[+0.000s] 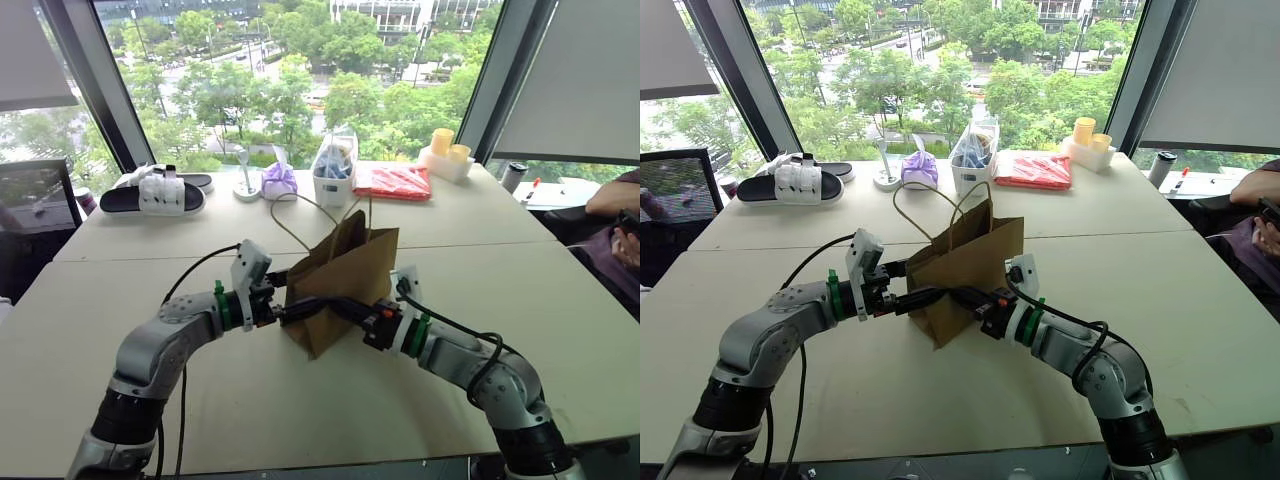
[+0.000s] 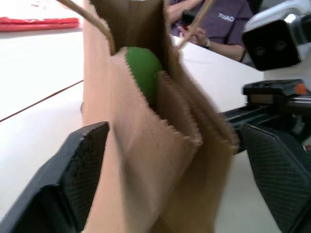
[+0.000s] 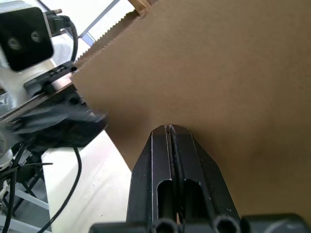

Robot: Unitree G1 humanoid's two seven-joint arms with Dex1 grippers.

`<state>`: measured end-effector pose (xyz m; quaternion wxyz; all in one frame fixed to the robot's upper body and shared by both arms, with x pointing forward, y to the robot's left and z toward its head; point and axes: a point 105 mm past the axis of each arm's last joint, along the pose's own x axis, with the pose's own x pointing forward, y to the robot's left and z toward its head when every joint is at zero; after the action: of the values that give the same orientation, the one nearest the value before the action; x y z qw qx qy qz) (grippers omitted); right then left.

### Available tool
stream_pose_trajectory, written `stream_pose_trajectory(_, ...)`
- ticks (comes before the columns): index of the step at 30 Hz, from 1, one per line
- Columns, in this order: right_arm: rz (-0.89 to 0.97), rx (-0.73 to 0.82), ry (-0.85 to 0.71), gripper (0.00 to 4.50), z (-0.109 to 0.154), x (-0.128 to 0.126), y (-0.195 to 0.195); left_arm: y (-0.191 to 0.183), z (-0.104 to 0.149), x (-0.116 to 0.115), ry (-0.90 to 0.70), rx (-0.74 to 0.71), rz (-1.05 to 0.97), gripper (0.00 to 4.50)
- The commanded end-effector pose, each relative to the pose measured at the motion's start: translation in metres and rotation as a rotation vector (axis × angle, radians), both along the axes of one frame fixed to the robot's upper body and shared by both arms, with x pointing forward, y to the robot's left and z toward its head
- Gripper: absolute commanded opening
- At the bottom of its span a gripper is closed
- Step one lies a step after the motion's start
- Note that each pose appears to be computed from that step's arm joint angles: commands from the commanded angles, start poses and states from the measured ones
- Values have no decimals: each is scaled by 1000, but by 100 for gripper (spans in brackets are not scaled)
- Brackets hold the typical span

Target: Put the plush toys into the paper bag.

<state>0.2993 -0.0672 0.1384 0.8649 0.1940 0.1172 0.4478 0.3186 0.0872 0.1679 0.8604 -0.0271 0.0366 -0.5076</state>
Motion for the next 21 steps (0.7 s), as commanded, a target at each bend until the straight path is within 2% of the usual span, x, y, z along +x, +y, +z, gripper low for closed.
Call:
stream_pose_trajectory(1, 20, 38, -34, 0, 11, -13, -2, -5, 12, 4, -62, -5, 0, 262)
stream_pose_trajectory(6, 2, 44, 6, 0, 3, -28, -10, -8, 13, 6, -68, -10, -6, 9)
stream_pose_trajectory(11, -31, 48, 49, 0, -5, -40, -21, -11, 18, 7, -75, -21, -32, 4)
stream_pose_trajectory(17, -9, 21, 131, 0, -21, -65, -31, -20, 53, 7, -119, -120, -237, 4)
stream_pose_trajectory(19, -4, 19, 143, 0, -22, -70, -33, -26, 62, 13, -129, -128, -312, 4)
stream_pose_trajectory(21, -14, 15, 153, 0, -24, -72, -36, -35, 59, 26, -149, -71, -386, 4)
